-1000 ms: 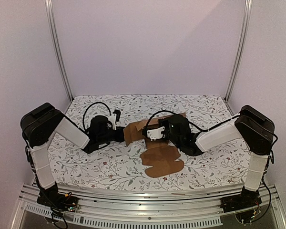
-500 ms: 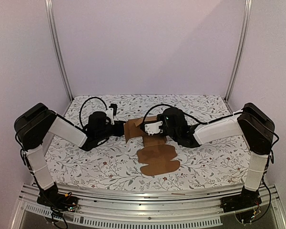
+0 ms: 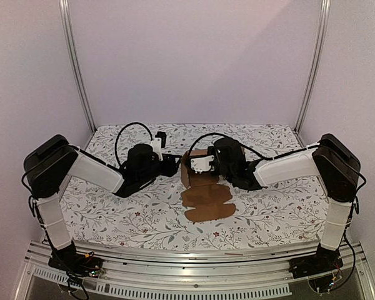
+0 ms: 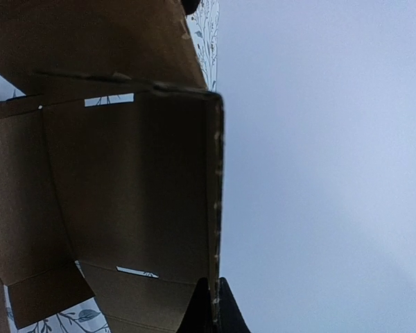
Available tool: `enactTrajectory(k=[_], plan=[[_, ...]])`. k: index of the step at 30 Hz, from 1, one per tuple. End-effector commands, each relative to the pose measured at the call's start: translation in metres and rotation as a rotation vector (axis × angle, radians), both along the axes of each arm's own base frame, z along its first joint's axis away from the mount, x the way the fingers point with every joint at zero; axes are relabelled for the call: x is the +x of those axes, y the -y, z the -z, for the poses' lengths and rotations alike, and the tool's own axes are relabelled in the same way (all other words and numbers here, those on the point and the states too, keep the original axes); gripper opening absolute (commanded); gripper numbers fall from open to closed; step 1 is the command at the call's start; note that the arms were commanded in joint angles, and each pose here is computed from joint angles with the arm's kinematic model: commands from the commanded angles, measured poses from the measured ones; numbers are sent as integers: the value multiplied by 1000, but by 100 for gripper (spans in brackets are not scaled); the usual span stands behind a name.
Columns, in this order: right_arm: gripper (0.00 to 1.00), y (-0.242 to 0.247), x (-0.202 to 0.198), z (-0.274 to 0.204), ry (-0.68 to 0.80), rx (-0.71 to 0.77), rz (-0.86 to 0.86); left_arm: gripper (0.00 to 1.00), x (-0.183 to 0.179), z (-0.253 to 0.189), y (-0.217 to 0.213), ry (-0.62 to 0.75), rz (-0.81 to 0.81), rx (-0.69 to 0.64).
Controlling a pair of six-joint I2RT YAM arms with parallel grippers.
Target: Fold the paper box
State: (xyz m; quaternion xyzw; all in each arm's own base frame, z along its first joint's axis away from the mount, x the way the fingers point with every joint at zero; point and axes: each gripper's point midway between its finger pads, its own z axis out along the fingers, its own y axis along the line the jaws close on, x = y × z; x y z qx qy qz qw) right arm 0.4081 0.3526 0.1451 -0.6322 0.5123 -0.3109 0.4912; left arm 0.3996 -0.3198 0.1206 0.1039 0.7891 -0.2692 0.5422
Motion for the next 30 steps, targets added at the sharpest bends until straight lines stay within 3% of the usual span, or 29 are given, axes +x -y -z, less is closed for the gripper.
enactTrajectory(k=[1, 12, 30], plan=[[0, 4, -1, 5, -12, -5, 13, 47, -4, 2, 12, 1, -22, 4], [0, 13, -9, 25, -43, -23, 20, 48, -23, 32, 27, -37, 93, -8], [0, 17, -13, 25, -49, -21, 18, 53, -74, 11, 36, 54, 314, -199]])
